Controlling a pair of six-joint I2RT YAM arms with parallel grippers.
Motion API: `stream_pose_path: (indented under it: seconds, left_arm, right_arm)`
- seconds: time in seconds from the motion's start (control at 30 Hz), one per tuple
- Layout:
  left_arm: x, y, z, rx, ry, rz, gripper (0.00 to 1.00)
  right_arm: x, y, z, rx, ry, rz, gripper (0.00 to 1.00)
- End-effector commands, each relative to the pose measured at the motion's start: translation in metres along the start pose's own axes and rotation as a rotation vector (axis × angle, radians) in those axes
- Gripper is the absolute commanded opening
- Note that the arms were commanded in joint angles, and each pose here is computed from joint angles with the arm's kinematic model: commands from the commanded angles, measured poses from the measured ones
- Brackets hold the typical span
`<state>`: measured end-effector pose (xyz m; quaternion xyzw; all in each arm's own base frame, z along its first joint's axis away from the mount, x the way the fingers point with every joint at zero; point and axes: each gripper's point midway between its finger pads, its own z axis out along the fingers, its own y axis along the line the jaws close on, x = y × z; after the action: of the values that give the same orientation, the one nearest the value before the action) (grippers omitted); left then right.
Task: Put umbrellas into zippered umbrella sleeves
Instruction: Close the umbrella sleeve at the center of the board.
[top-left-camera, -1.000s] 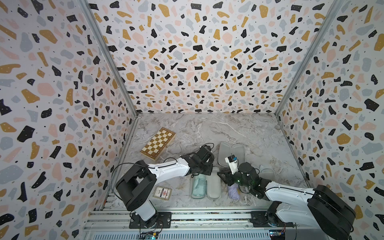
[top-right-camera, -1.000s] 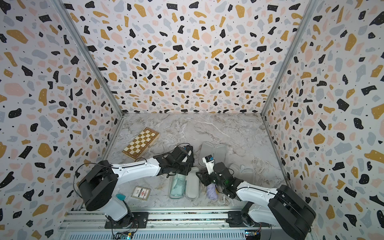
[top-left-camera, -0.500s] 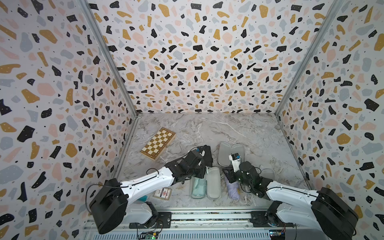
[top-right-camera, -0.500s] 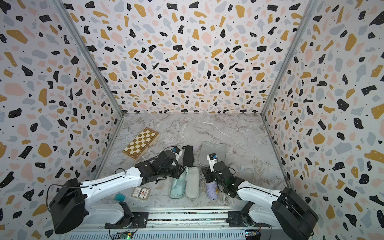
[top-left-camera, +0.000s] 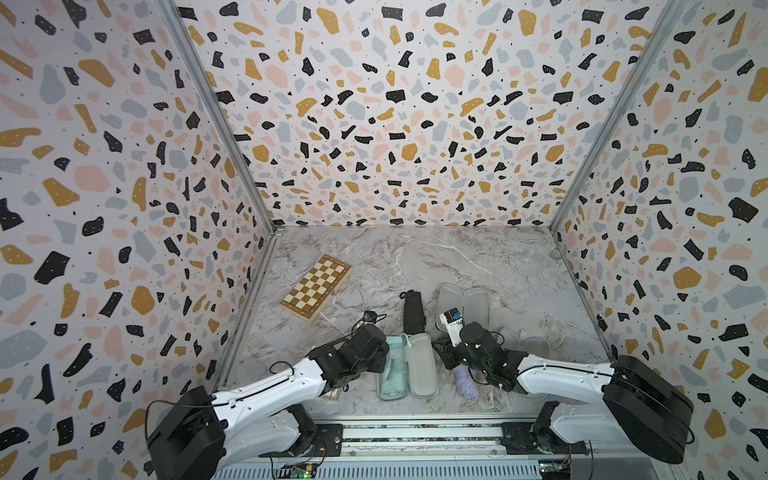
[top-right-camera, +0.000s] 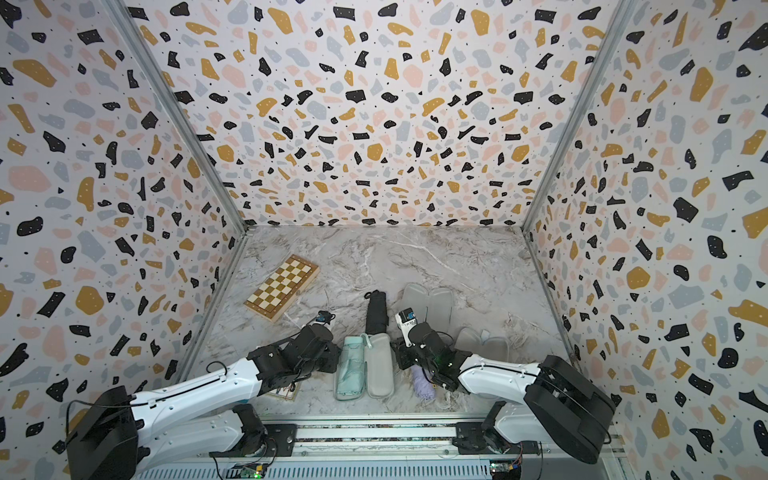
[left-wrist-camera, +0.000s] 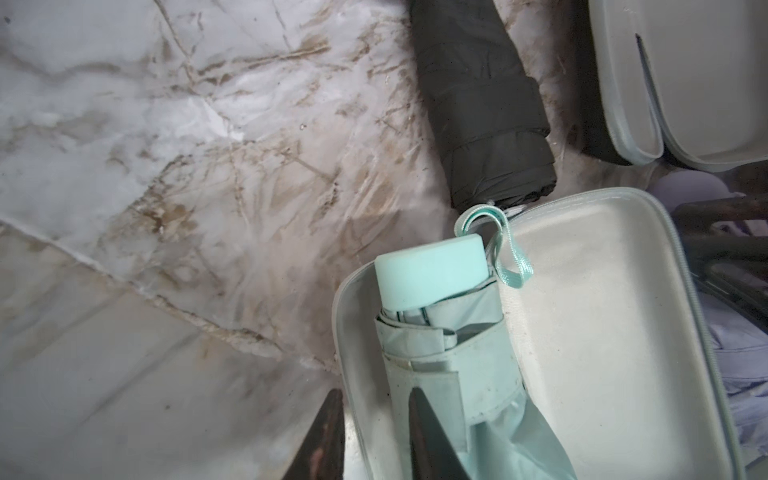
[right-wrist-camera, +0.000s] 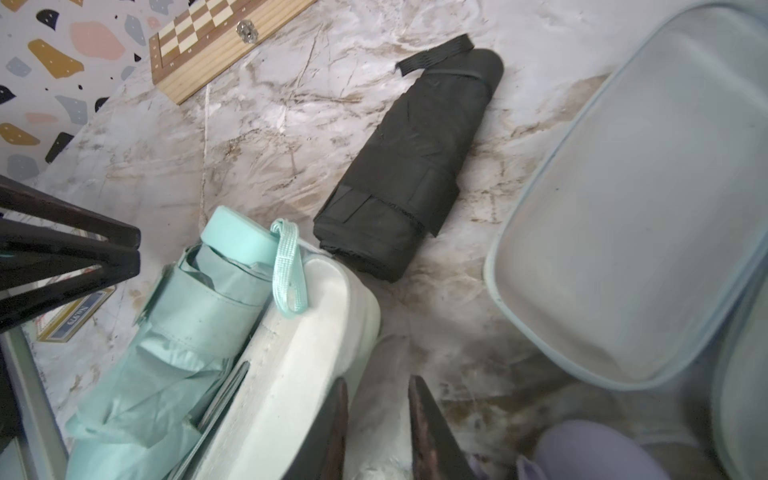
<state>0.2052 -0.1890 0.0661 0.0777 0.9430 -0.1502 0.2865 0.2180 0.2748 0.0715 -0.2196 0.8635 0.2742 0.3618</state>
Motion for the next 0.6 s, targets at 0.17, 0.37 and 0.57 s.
stream_pose_path:
  seconds: [0.17,0.37,0.57]
  left_arm:
    - [0.009,-0.001,0.019,0.026,0.001,-0.042,0.27]
    - [0.012,-0.005,0.021,0.056,0.004,-0.041,0.27]
    - [0.012,0.013,0.02,-0.036,-0.017,-0.052,0.25]
  right_arm:
    - [-0.02,0.034,-0.003,-0.093,-0.037,-0.035,0.27]
    - [-0.013,0.059,0.009,-0.173,0.004,-0.056,0.27]
    - [-0.007,0.073,0.025,-0.16,0.042,-0.082,0.33]
